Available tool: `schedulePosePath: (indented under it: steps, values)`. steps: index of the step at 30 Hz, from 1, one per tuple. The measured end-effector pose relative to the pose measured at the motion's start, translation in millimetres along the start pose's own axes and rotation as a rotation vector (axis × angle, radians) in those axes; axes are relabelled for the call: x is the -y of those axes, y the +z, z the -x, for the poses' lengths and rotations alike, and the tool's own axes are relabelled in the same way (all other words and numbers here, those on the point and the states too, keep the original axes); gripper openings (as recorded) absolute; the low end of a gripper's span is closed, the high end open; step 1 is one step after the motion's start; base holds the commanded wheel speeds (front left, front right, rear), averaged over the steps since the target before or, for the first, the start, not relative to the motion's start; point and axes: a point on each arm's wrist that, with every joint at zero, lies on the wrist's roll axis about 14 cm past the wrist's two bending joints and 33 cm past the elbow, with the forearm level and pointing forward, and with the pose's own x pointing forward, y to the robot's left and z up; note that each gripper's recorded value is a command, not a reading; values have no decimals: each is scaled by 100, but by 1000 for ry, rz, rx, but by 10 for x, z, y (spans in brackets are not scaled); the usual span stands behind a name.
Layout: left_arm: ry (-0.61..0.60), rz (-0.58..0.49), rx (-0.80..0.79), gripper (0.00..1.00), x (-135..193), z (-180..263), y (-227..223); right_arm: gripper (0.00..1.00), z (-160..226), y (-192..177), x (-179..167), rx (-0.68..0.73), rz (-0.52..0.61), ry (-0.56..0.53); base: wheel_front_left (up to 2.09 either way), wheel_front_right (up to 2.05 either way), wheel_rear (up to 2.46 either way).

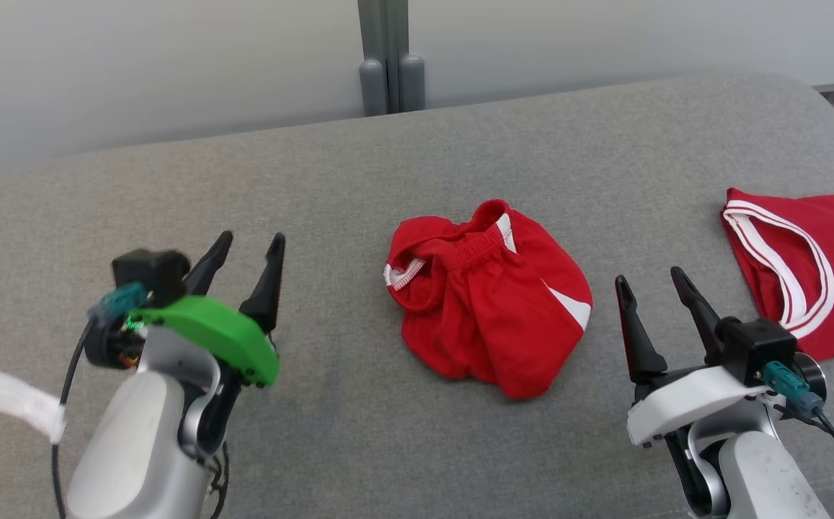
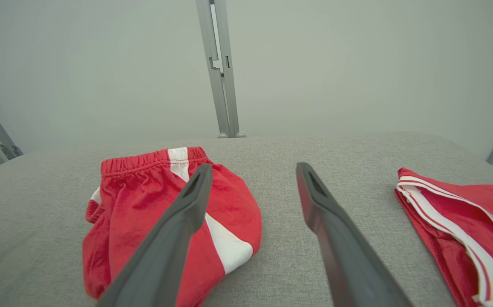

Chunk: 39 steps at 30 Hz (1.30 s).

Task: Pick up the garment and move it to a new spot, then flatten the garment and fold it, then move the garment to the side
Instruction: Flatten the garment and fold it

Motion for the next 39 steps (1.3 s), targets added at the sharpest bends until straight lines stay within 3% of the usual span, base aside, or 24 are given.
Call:
schedulePosePath:
  steps: [10,14,29,30,31,39]
  values:
    - [-275,62,-301,100,989,-735,-234,100,-99,-84,-34,-12,-9,13,0,0,0]
    - [-356,28,-411,100,1279,-888,-394,100,-100,-145,-25,-26,-12,10,0,0,0]
    - [-483,-45,-688,100,1751,-969,-1093,100,65,-306,346,-67,-9,-109,0,0,0]
    - [-487,-47,-687,69,1763,-969,-1089,100,68,-308,352,-67,-8,-112,0,0,0]
    - [-492,-49,-673,0,1779,-978,-1065,100,69,-308,355,-67,-9,-112,0,0,0]
    - [-531,-20,-519,0,1905,-1066,-750,100,29,-297,321,-59,-13,-101,0,0,0]
